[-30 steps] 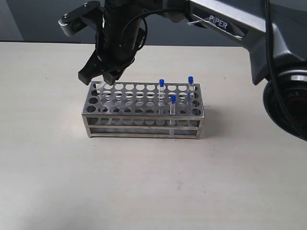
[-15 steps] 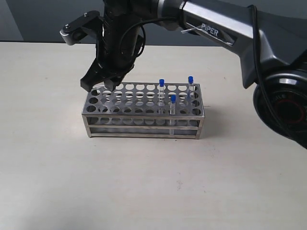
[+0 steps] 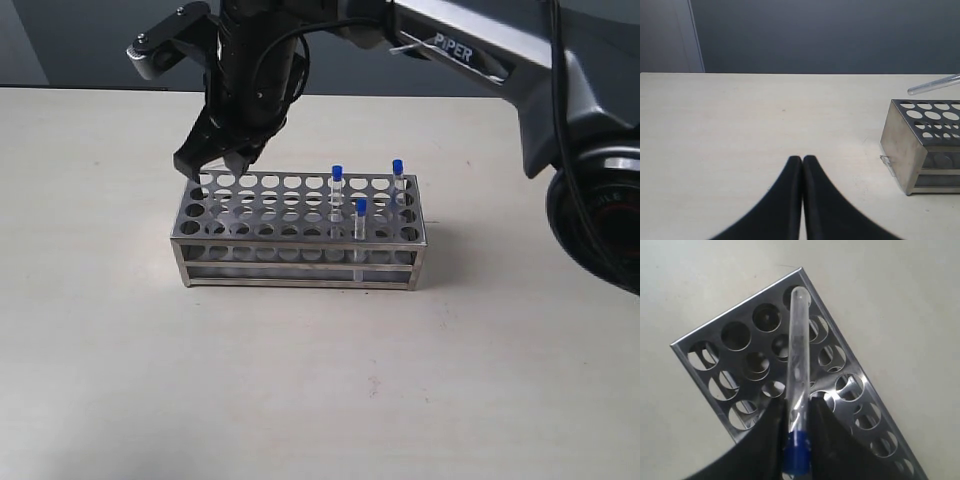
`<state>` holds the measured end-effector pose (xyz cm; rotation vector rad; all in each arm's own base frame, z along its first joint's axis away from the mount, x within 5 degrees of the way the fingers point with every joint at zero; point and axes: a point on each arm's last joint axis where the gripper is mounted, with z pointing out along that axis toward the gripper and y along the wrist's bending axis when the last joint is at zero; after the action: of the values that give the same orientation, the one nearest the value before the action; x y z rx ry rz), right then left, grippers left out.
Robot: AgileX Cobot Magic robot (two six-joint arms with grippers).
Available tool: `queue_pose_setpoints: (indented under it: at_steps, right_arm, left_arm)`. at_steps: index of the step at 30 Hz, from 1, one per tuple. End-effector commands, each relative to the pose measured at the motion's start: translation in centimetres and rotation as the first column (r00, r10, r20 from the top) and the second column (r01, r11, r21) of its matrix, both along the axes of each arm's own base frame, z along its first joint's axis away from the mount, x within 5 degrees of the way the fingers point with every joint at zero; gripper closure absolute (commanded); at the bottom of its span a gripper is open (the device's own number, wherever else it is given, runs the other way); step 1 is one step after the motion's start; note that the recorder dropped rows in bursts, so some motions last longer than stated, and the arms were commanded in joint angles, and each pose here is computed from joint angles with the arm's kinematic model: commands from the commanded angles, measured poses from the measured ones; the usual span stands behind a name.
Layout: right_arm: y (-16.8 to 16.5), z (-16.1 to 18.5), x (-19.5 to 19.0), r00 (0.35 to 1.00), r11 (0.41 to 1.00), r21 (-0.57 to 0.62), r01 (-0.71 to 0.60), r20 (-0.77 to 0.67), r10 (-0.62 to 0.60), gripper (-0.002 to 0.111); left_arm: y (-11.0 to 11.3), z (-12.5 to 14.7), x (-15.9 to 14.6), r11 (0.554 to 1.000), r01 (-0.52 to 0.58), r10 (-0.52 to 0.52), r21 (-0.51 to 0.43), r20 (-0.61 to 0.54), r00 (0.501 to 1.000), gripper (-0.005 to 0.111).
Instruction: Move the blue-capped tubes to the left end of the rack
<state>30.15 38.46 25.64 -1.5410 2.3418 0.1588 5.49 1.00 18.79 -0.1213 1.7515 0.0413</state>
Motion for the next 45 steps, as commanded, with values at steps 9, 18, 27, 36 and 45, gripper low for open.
queue_pose_setpoints:
  at_steps: [9, 18, 27, 36, 45]
  right_arm:
    - [0.1, -0.1, -0.1, 1.000, 1.000, 0.000, -0.008, -0.007, 0.008, 0.109]
    - [0.0, -1.2, -0.4, 0.999, 1.000, -0.013, 0.013, -0.052, -0.014, 0.109]
    - [0.0, -1.2, -0.4, 0.999, 1.000, -0.017, -0.004, -0.049, 0.003, 0.109]
    - [0.6, -2.7, 0.1, 0.998, 0.999, -0.033, -0.030, -0.054, 0.028, 0.109]
    - [0.7, -0.7, 0.1, 1.000, 1.000, 0.011, -0.026, -0.014, 0.026, 0.109]
  left_arm:
    - [-0.1, 0.2, 0.0, 1.000, 0.008, -0.008, 0.000, 0.014, 1.000, 0.106]
    - [-0.1, 0.2, 0.0, 1.000, 0.008, -0.008, 0.000, 0.014, 1.000, 0.106]
    - [-0.1, 0.2, 0.0, 1.000, 0.008, -0.008, 0.000, 0.014, 1.000, 0.106]
    - [0.0, 0.2, 0.0, 1.000, 0.007, -0.007, 0.000, 0.012, 1.000, 0.106]
    - [0.0, 0.2, 0.0, 1.000, 0.007, -0.007, 0.000, 0.012, 1.000, 0.106]
